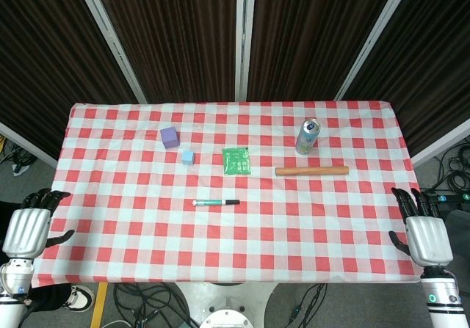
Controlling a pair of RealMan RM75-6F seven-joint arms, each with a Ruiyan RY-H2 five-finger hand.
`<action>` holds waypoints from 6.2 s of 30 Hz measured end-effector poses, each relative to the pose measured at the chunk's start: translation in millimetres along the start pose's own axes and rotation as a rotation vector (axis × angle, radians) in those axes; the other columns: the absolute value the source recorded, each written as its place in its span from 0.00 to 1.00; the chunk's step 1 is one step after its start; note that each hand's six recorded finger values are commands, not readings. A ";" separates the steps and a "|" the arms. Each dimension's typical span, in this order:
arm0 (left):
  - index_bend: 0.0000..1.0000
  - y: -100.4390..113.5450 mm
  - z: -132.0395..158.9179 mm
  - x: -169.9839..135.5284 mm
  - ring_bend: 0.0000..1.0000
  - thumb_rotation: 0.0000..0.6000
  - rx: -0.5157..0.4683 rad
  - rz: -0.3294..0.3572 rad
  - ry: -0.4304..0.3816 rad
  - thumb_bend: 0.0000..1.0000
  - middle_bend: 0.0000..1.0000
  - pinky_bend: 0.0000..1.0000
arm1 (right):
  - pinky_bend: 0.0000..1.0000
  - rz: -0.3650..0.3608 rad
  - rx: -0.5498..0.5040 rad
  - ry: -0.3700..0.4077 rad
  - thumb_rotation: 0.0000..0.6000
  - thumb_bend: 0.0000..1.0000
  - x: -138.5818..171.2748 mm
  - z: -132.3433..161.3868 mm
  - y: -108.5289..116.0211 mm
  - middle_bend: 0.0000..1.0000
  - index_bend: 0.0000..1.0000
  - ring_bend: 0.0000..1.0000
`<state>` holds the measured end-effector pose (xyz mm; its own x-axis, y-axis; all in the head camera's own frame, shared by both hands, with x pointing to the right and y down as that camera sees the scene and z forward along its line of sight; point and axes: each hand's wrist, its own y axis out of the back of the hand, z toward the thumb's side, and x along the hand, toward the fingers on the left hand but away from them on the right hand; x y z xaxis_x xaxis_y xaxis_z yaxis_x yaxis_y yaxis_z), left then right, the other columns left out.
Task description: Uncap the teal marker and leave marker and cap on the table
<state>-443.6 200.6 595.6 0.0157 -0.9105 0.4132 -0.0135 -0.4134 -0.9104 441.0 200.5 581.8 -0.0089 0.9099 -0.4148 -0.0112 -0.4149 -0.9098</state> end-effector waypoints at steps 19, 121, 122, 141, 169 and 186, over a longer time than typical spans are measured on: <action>0.25 -3.8 18.1 17.0 0.20 1.00 -0.053 -0.006 0.020 0.07 0.27 0.38 | 0.08 0.002 0.003 0.001 1.00 0.15 -5.2 2.4 0.8 0.11 0.02 0.00; 0.57 -90.5 367.8 137.5 0.51 1.00 -0.095 -0.295 -0.261 0.34 0.56 0.62 | 0.17 0.009 0.029 0.111 1.00 0.16 -43.6 57.2 21.5 0.34 0.32 0.13; 0.57 -87.3 371.1 138.4 0.51 1.00 -0.092 -0.288 -0.268 0.34 0.56 0.62 | 0.17 0.016 0.026 0.125 1.00 0.16 -47.3 64.2 21.7 0.34 0.34 0.13; 0.57 -33.4 380.3 148.6 0.51 1.00 -0.072 -0.196 -0.279 0.35 0.56 0.62 | 0.22 0.003 -0.049 0.377 1.00 0.16 -117.9 243.3 7.5 0.38 0.42 0.14; 0.57 -29.4 384.6 143.9 0.51 1.00 -0.079 -0.202 -0.290 0.35 0.56 0.62 | 0.24 0.038 -0.044 0.402 1.00 0.15 -130.6 277.8 -20.1 0.47 0.50 0.21; 0.57 -25.5 387.2 143.0 0.51 1.00 -0.086 -0.200 -0.298 0.34 0.56 0.62 | 0.27 0.042 -0.061 0.402 1.00 0.16 -131.7 282.4 -23.9 0.51 0.55 0.25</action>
<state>-53.9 84.3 670.6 0.3172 -0.7744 0.5474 -0.0644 -0.5935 -0.8023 160.0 89.6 662.1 0.3833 0.8262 -0.4129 0.0406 -0.4616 -0.8861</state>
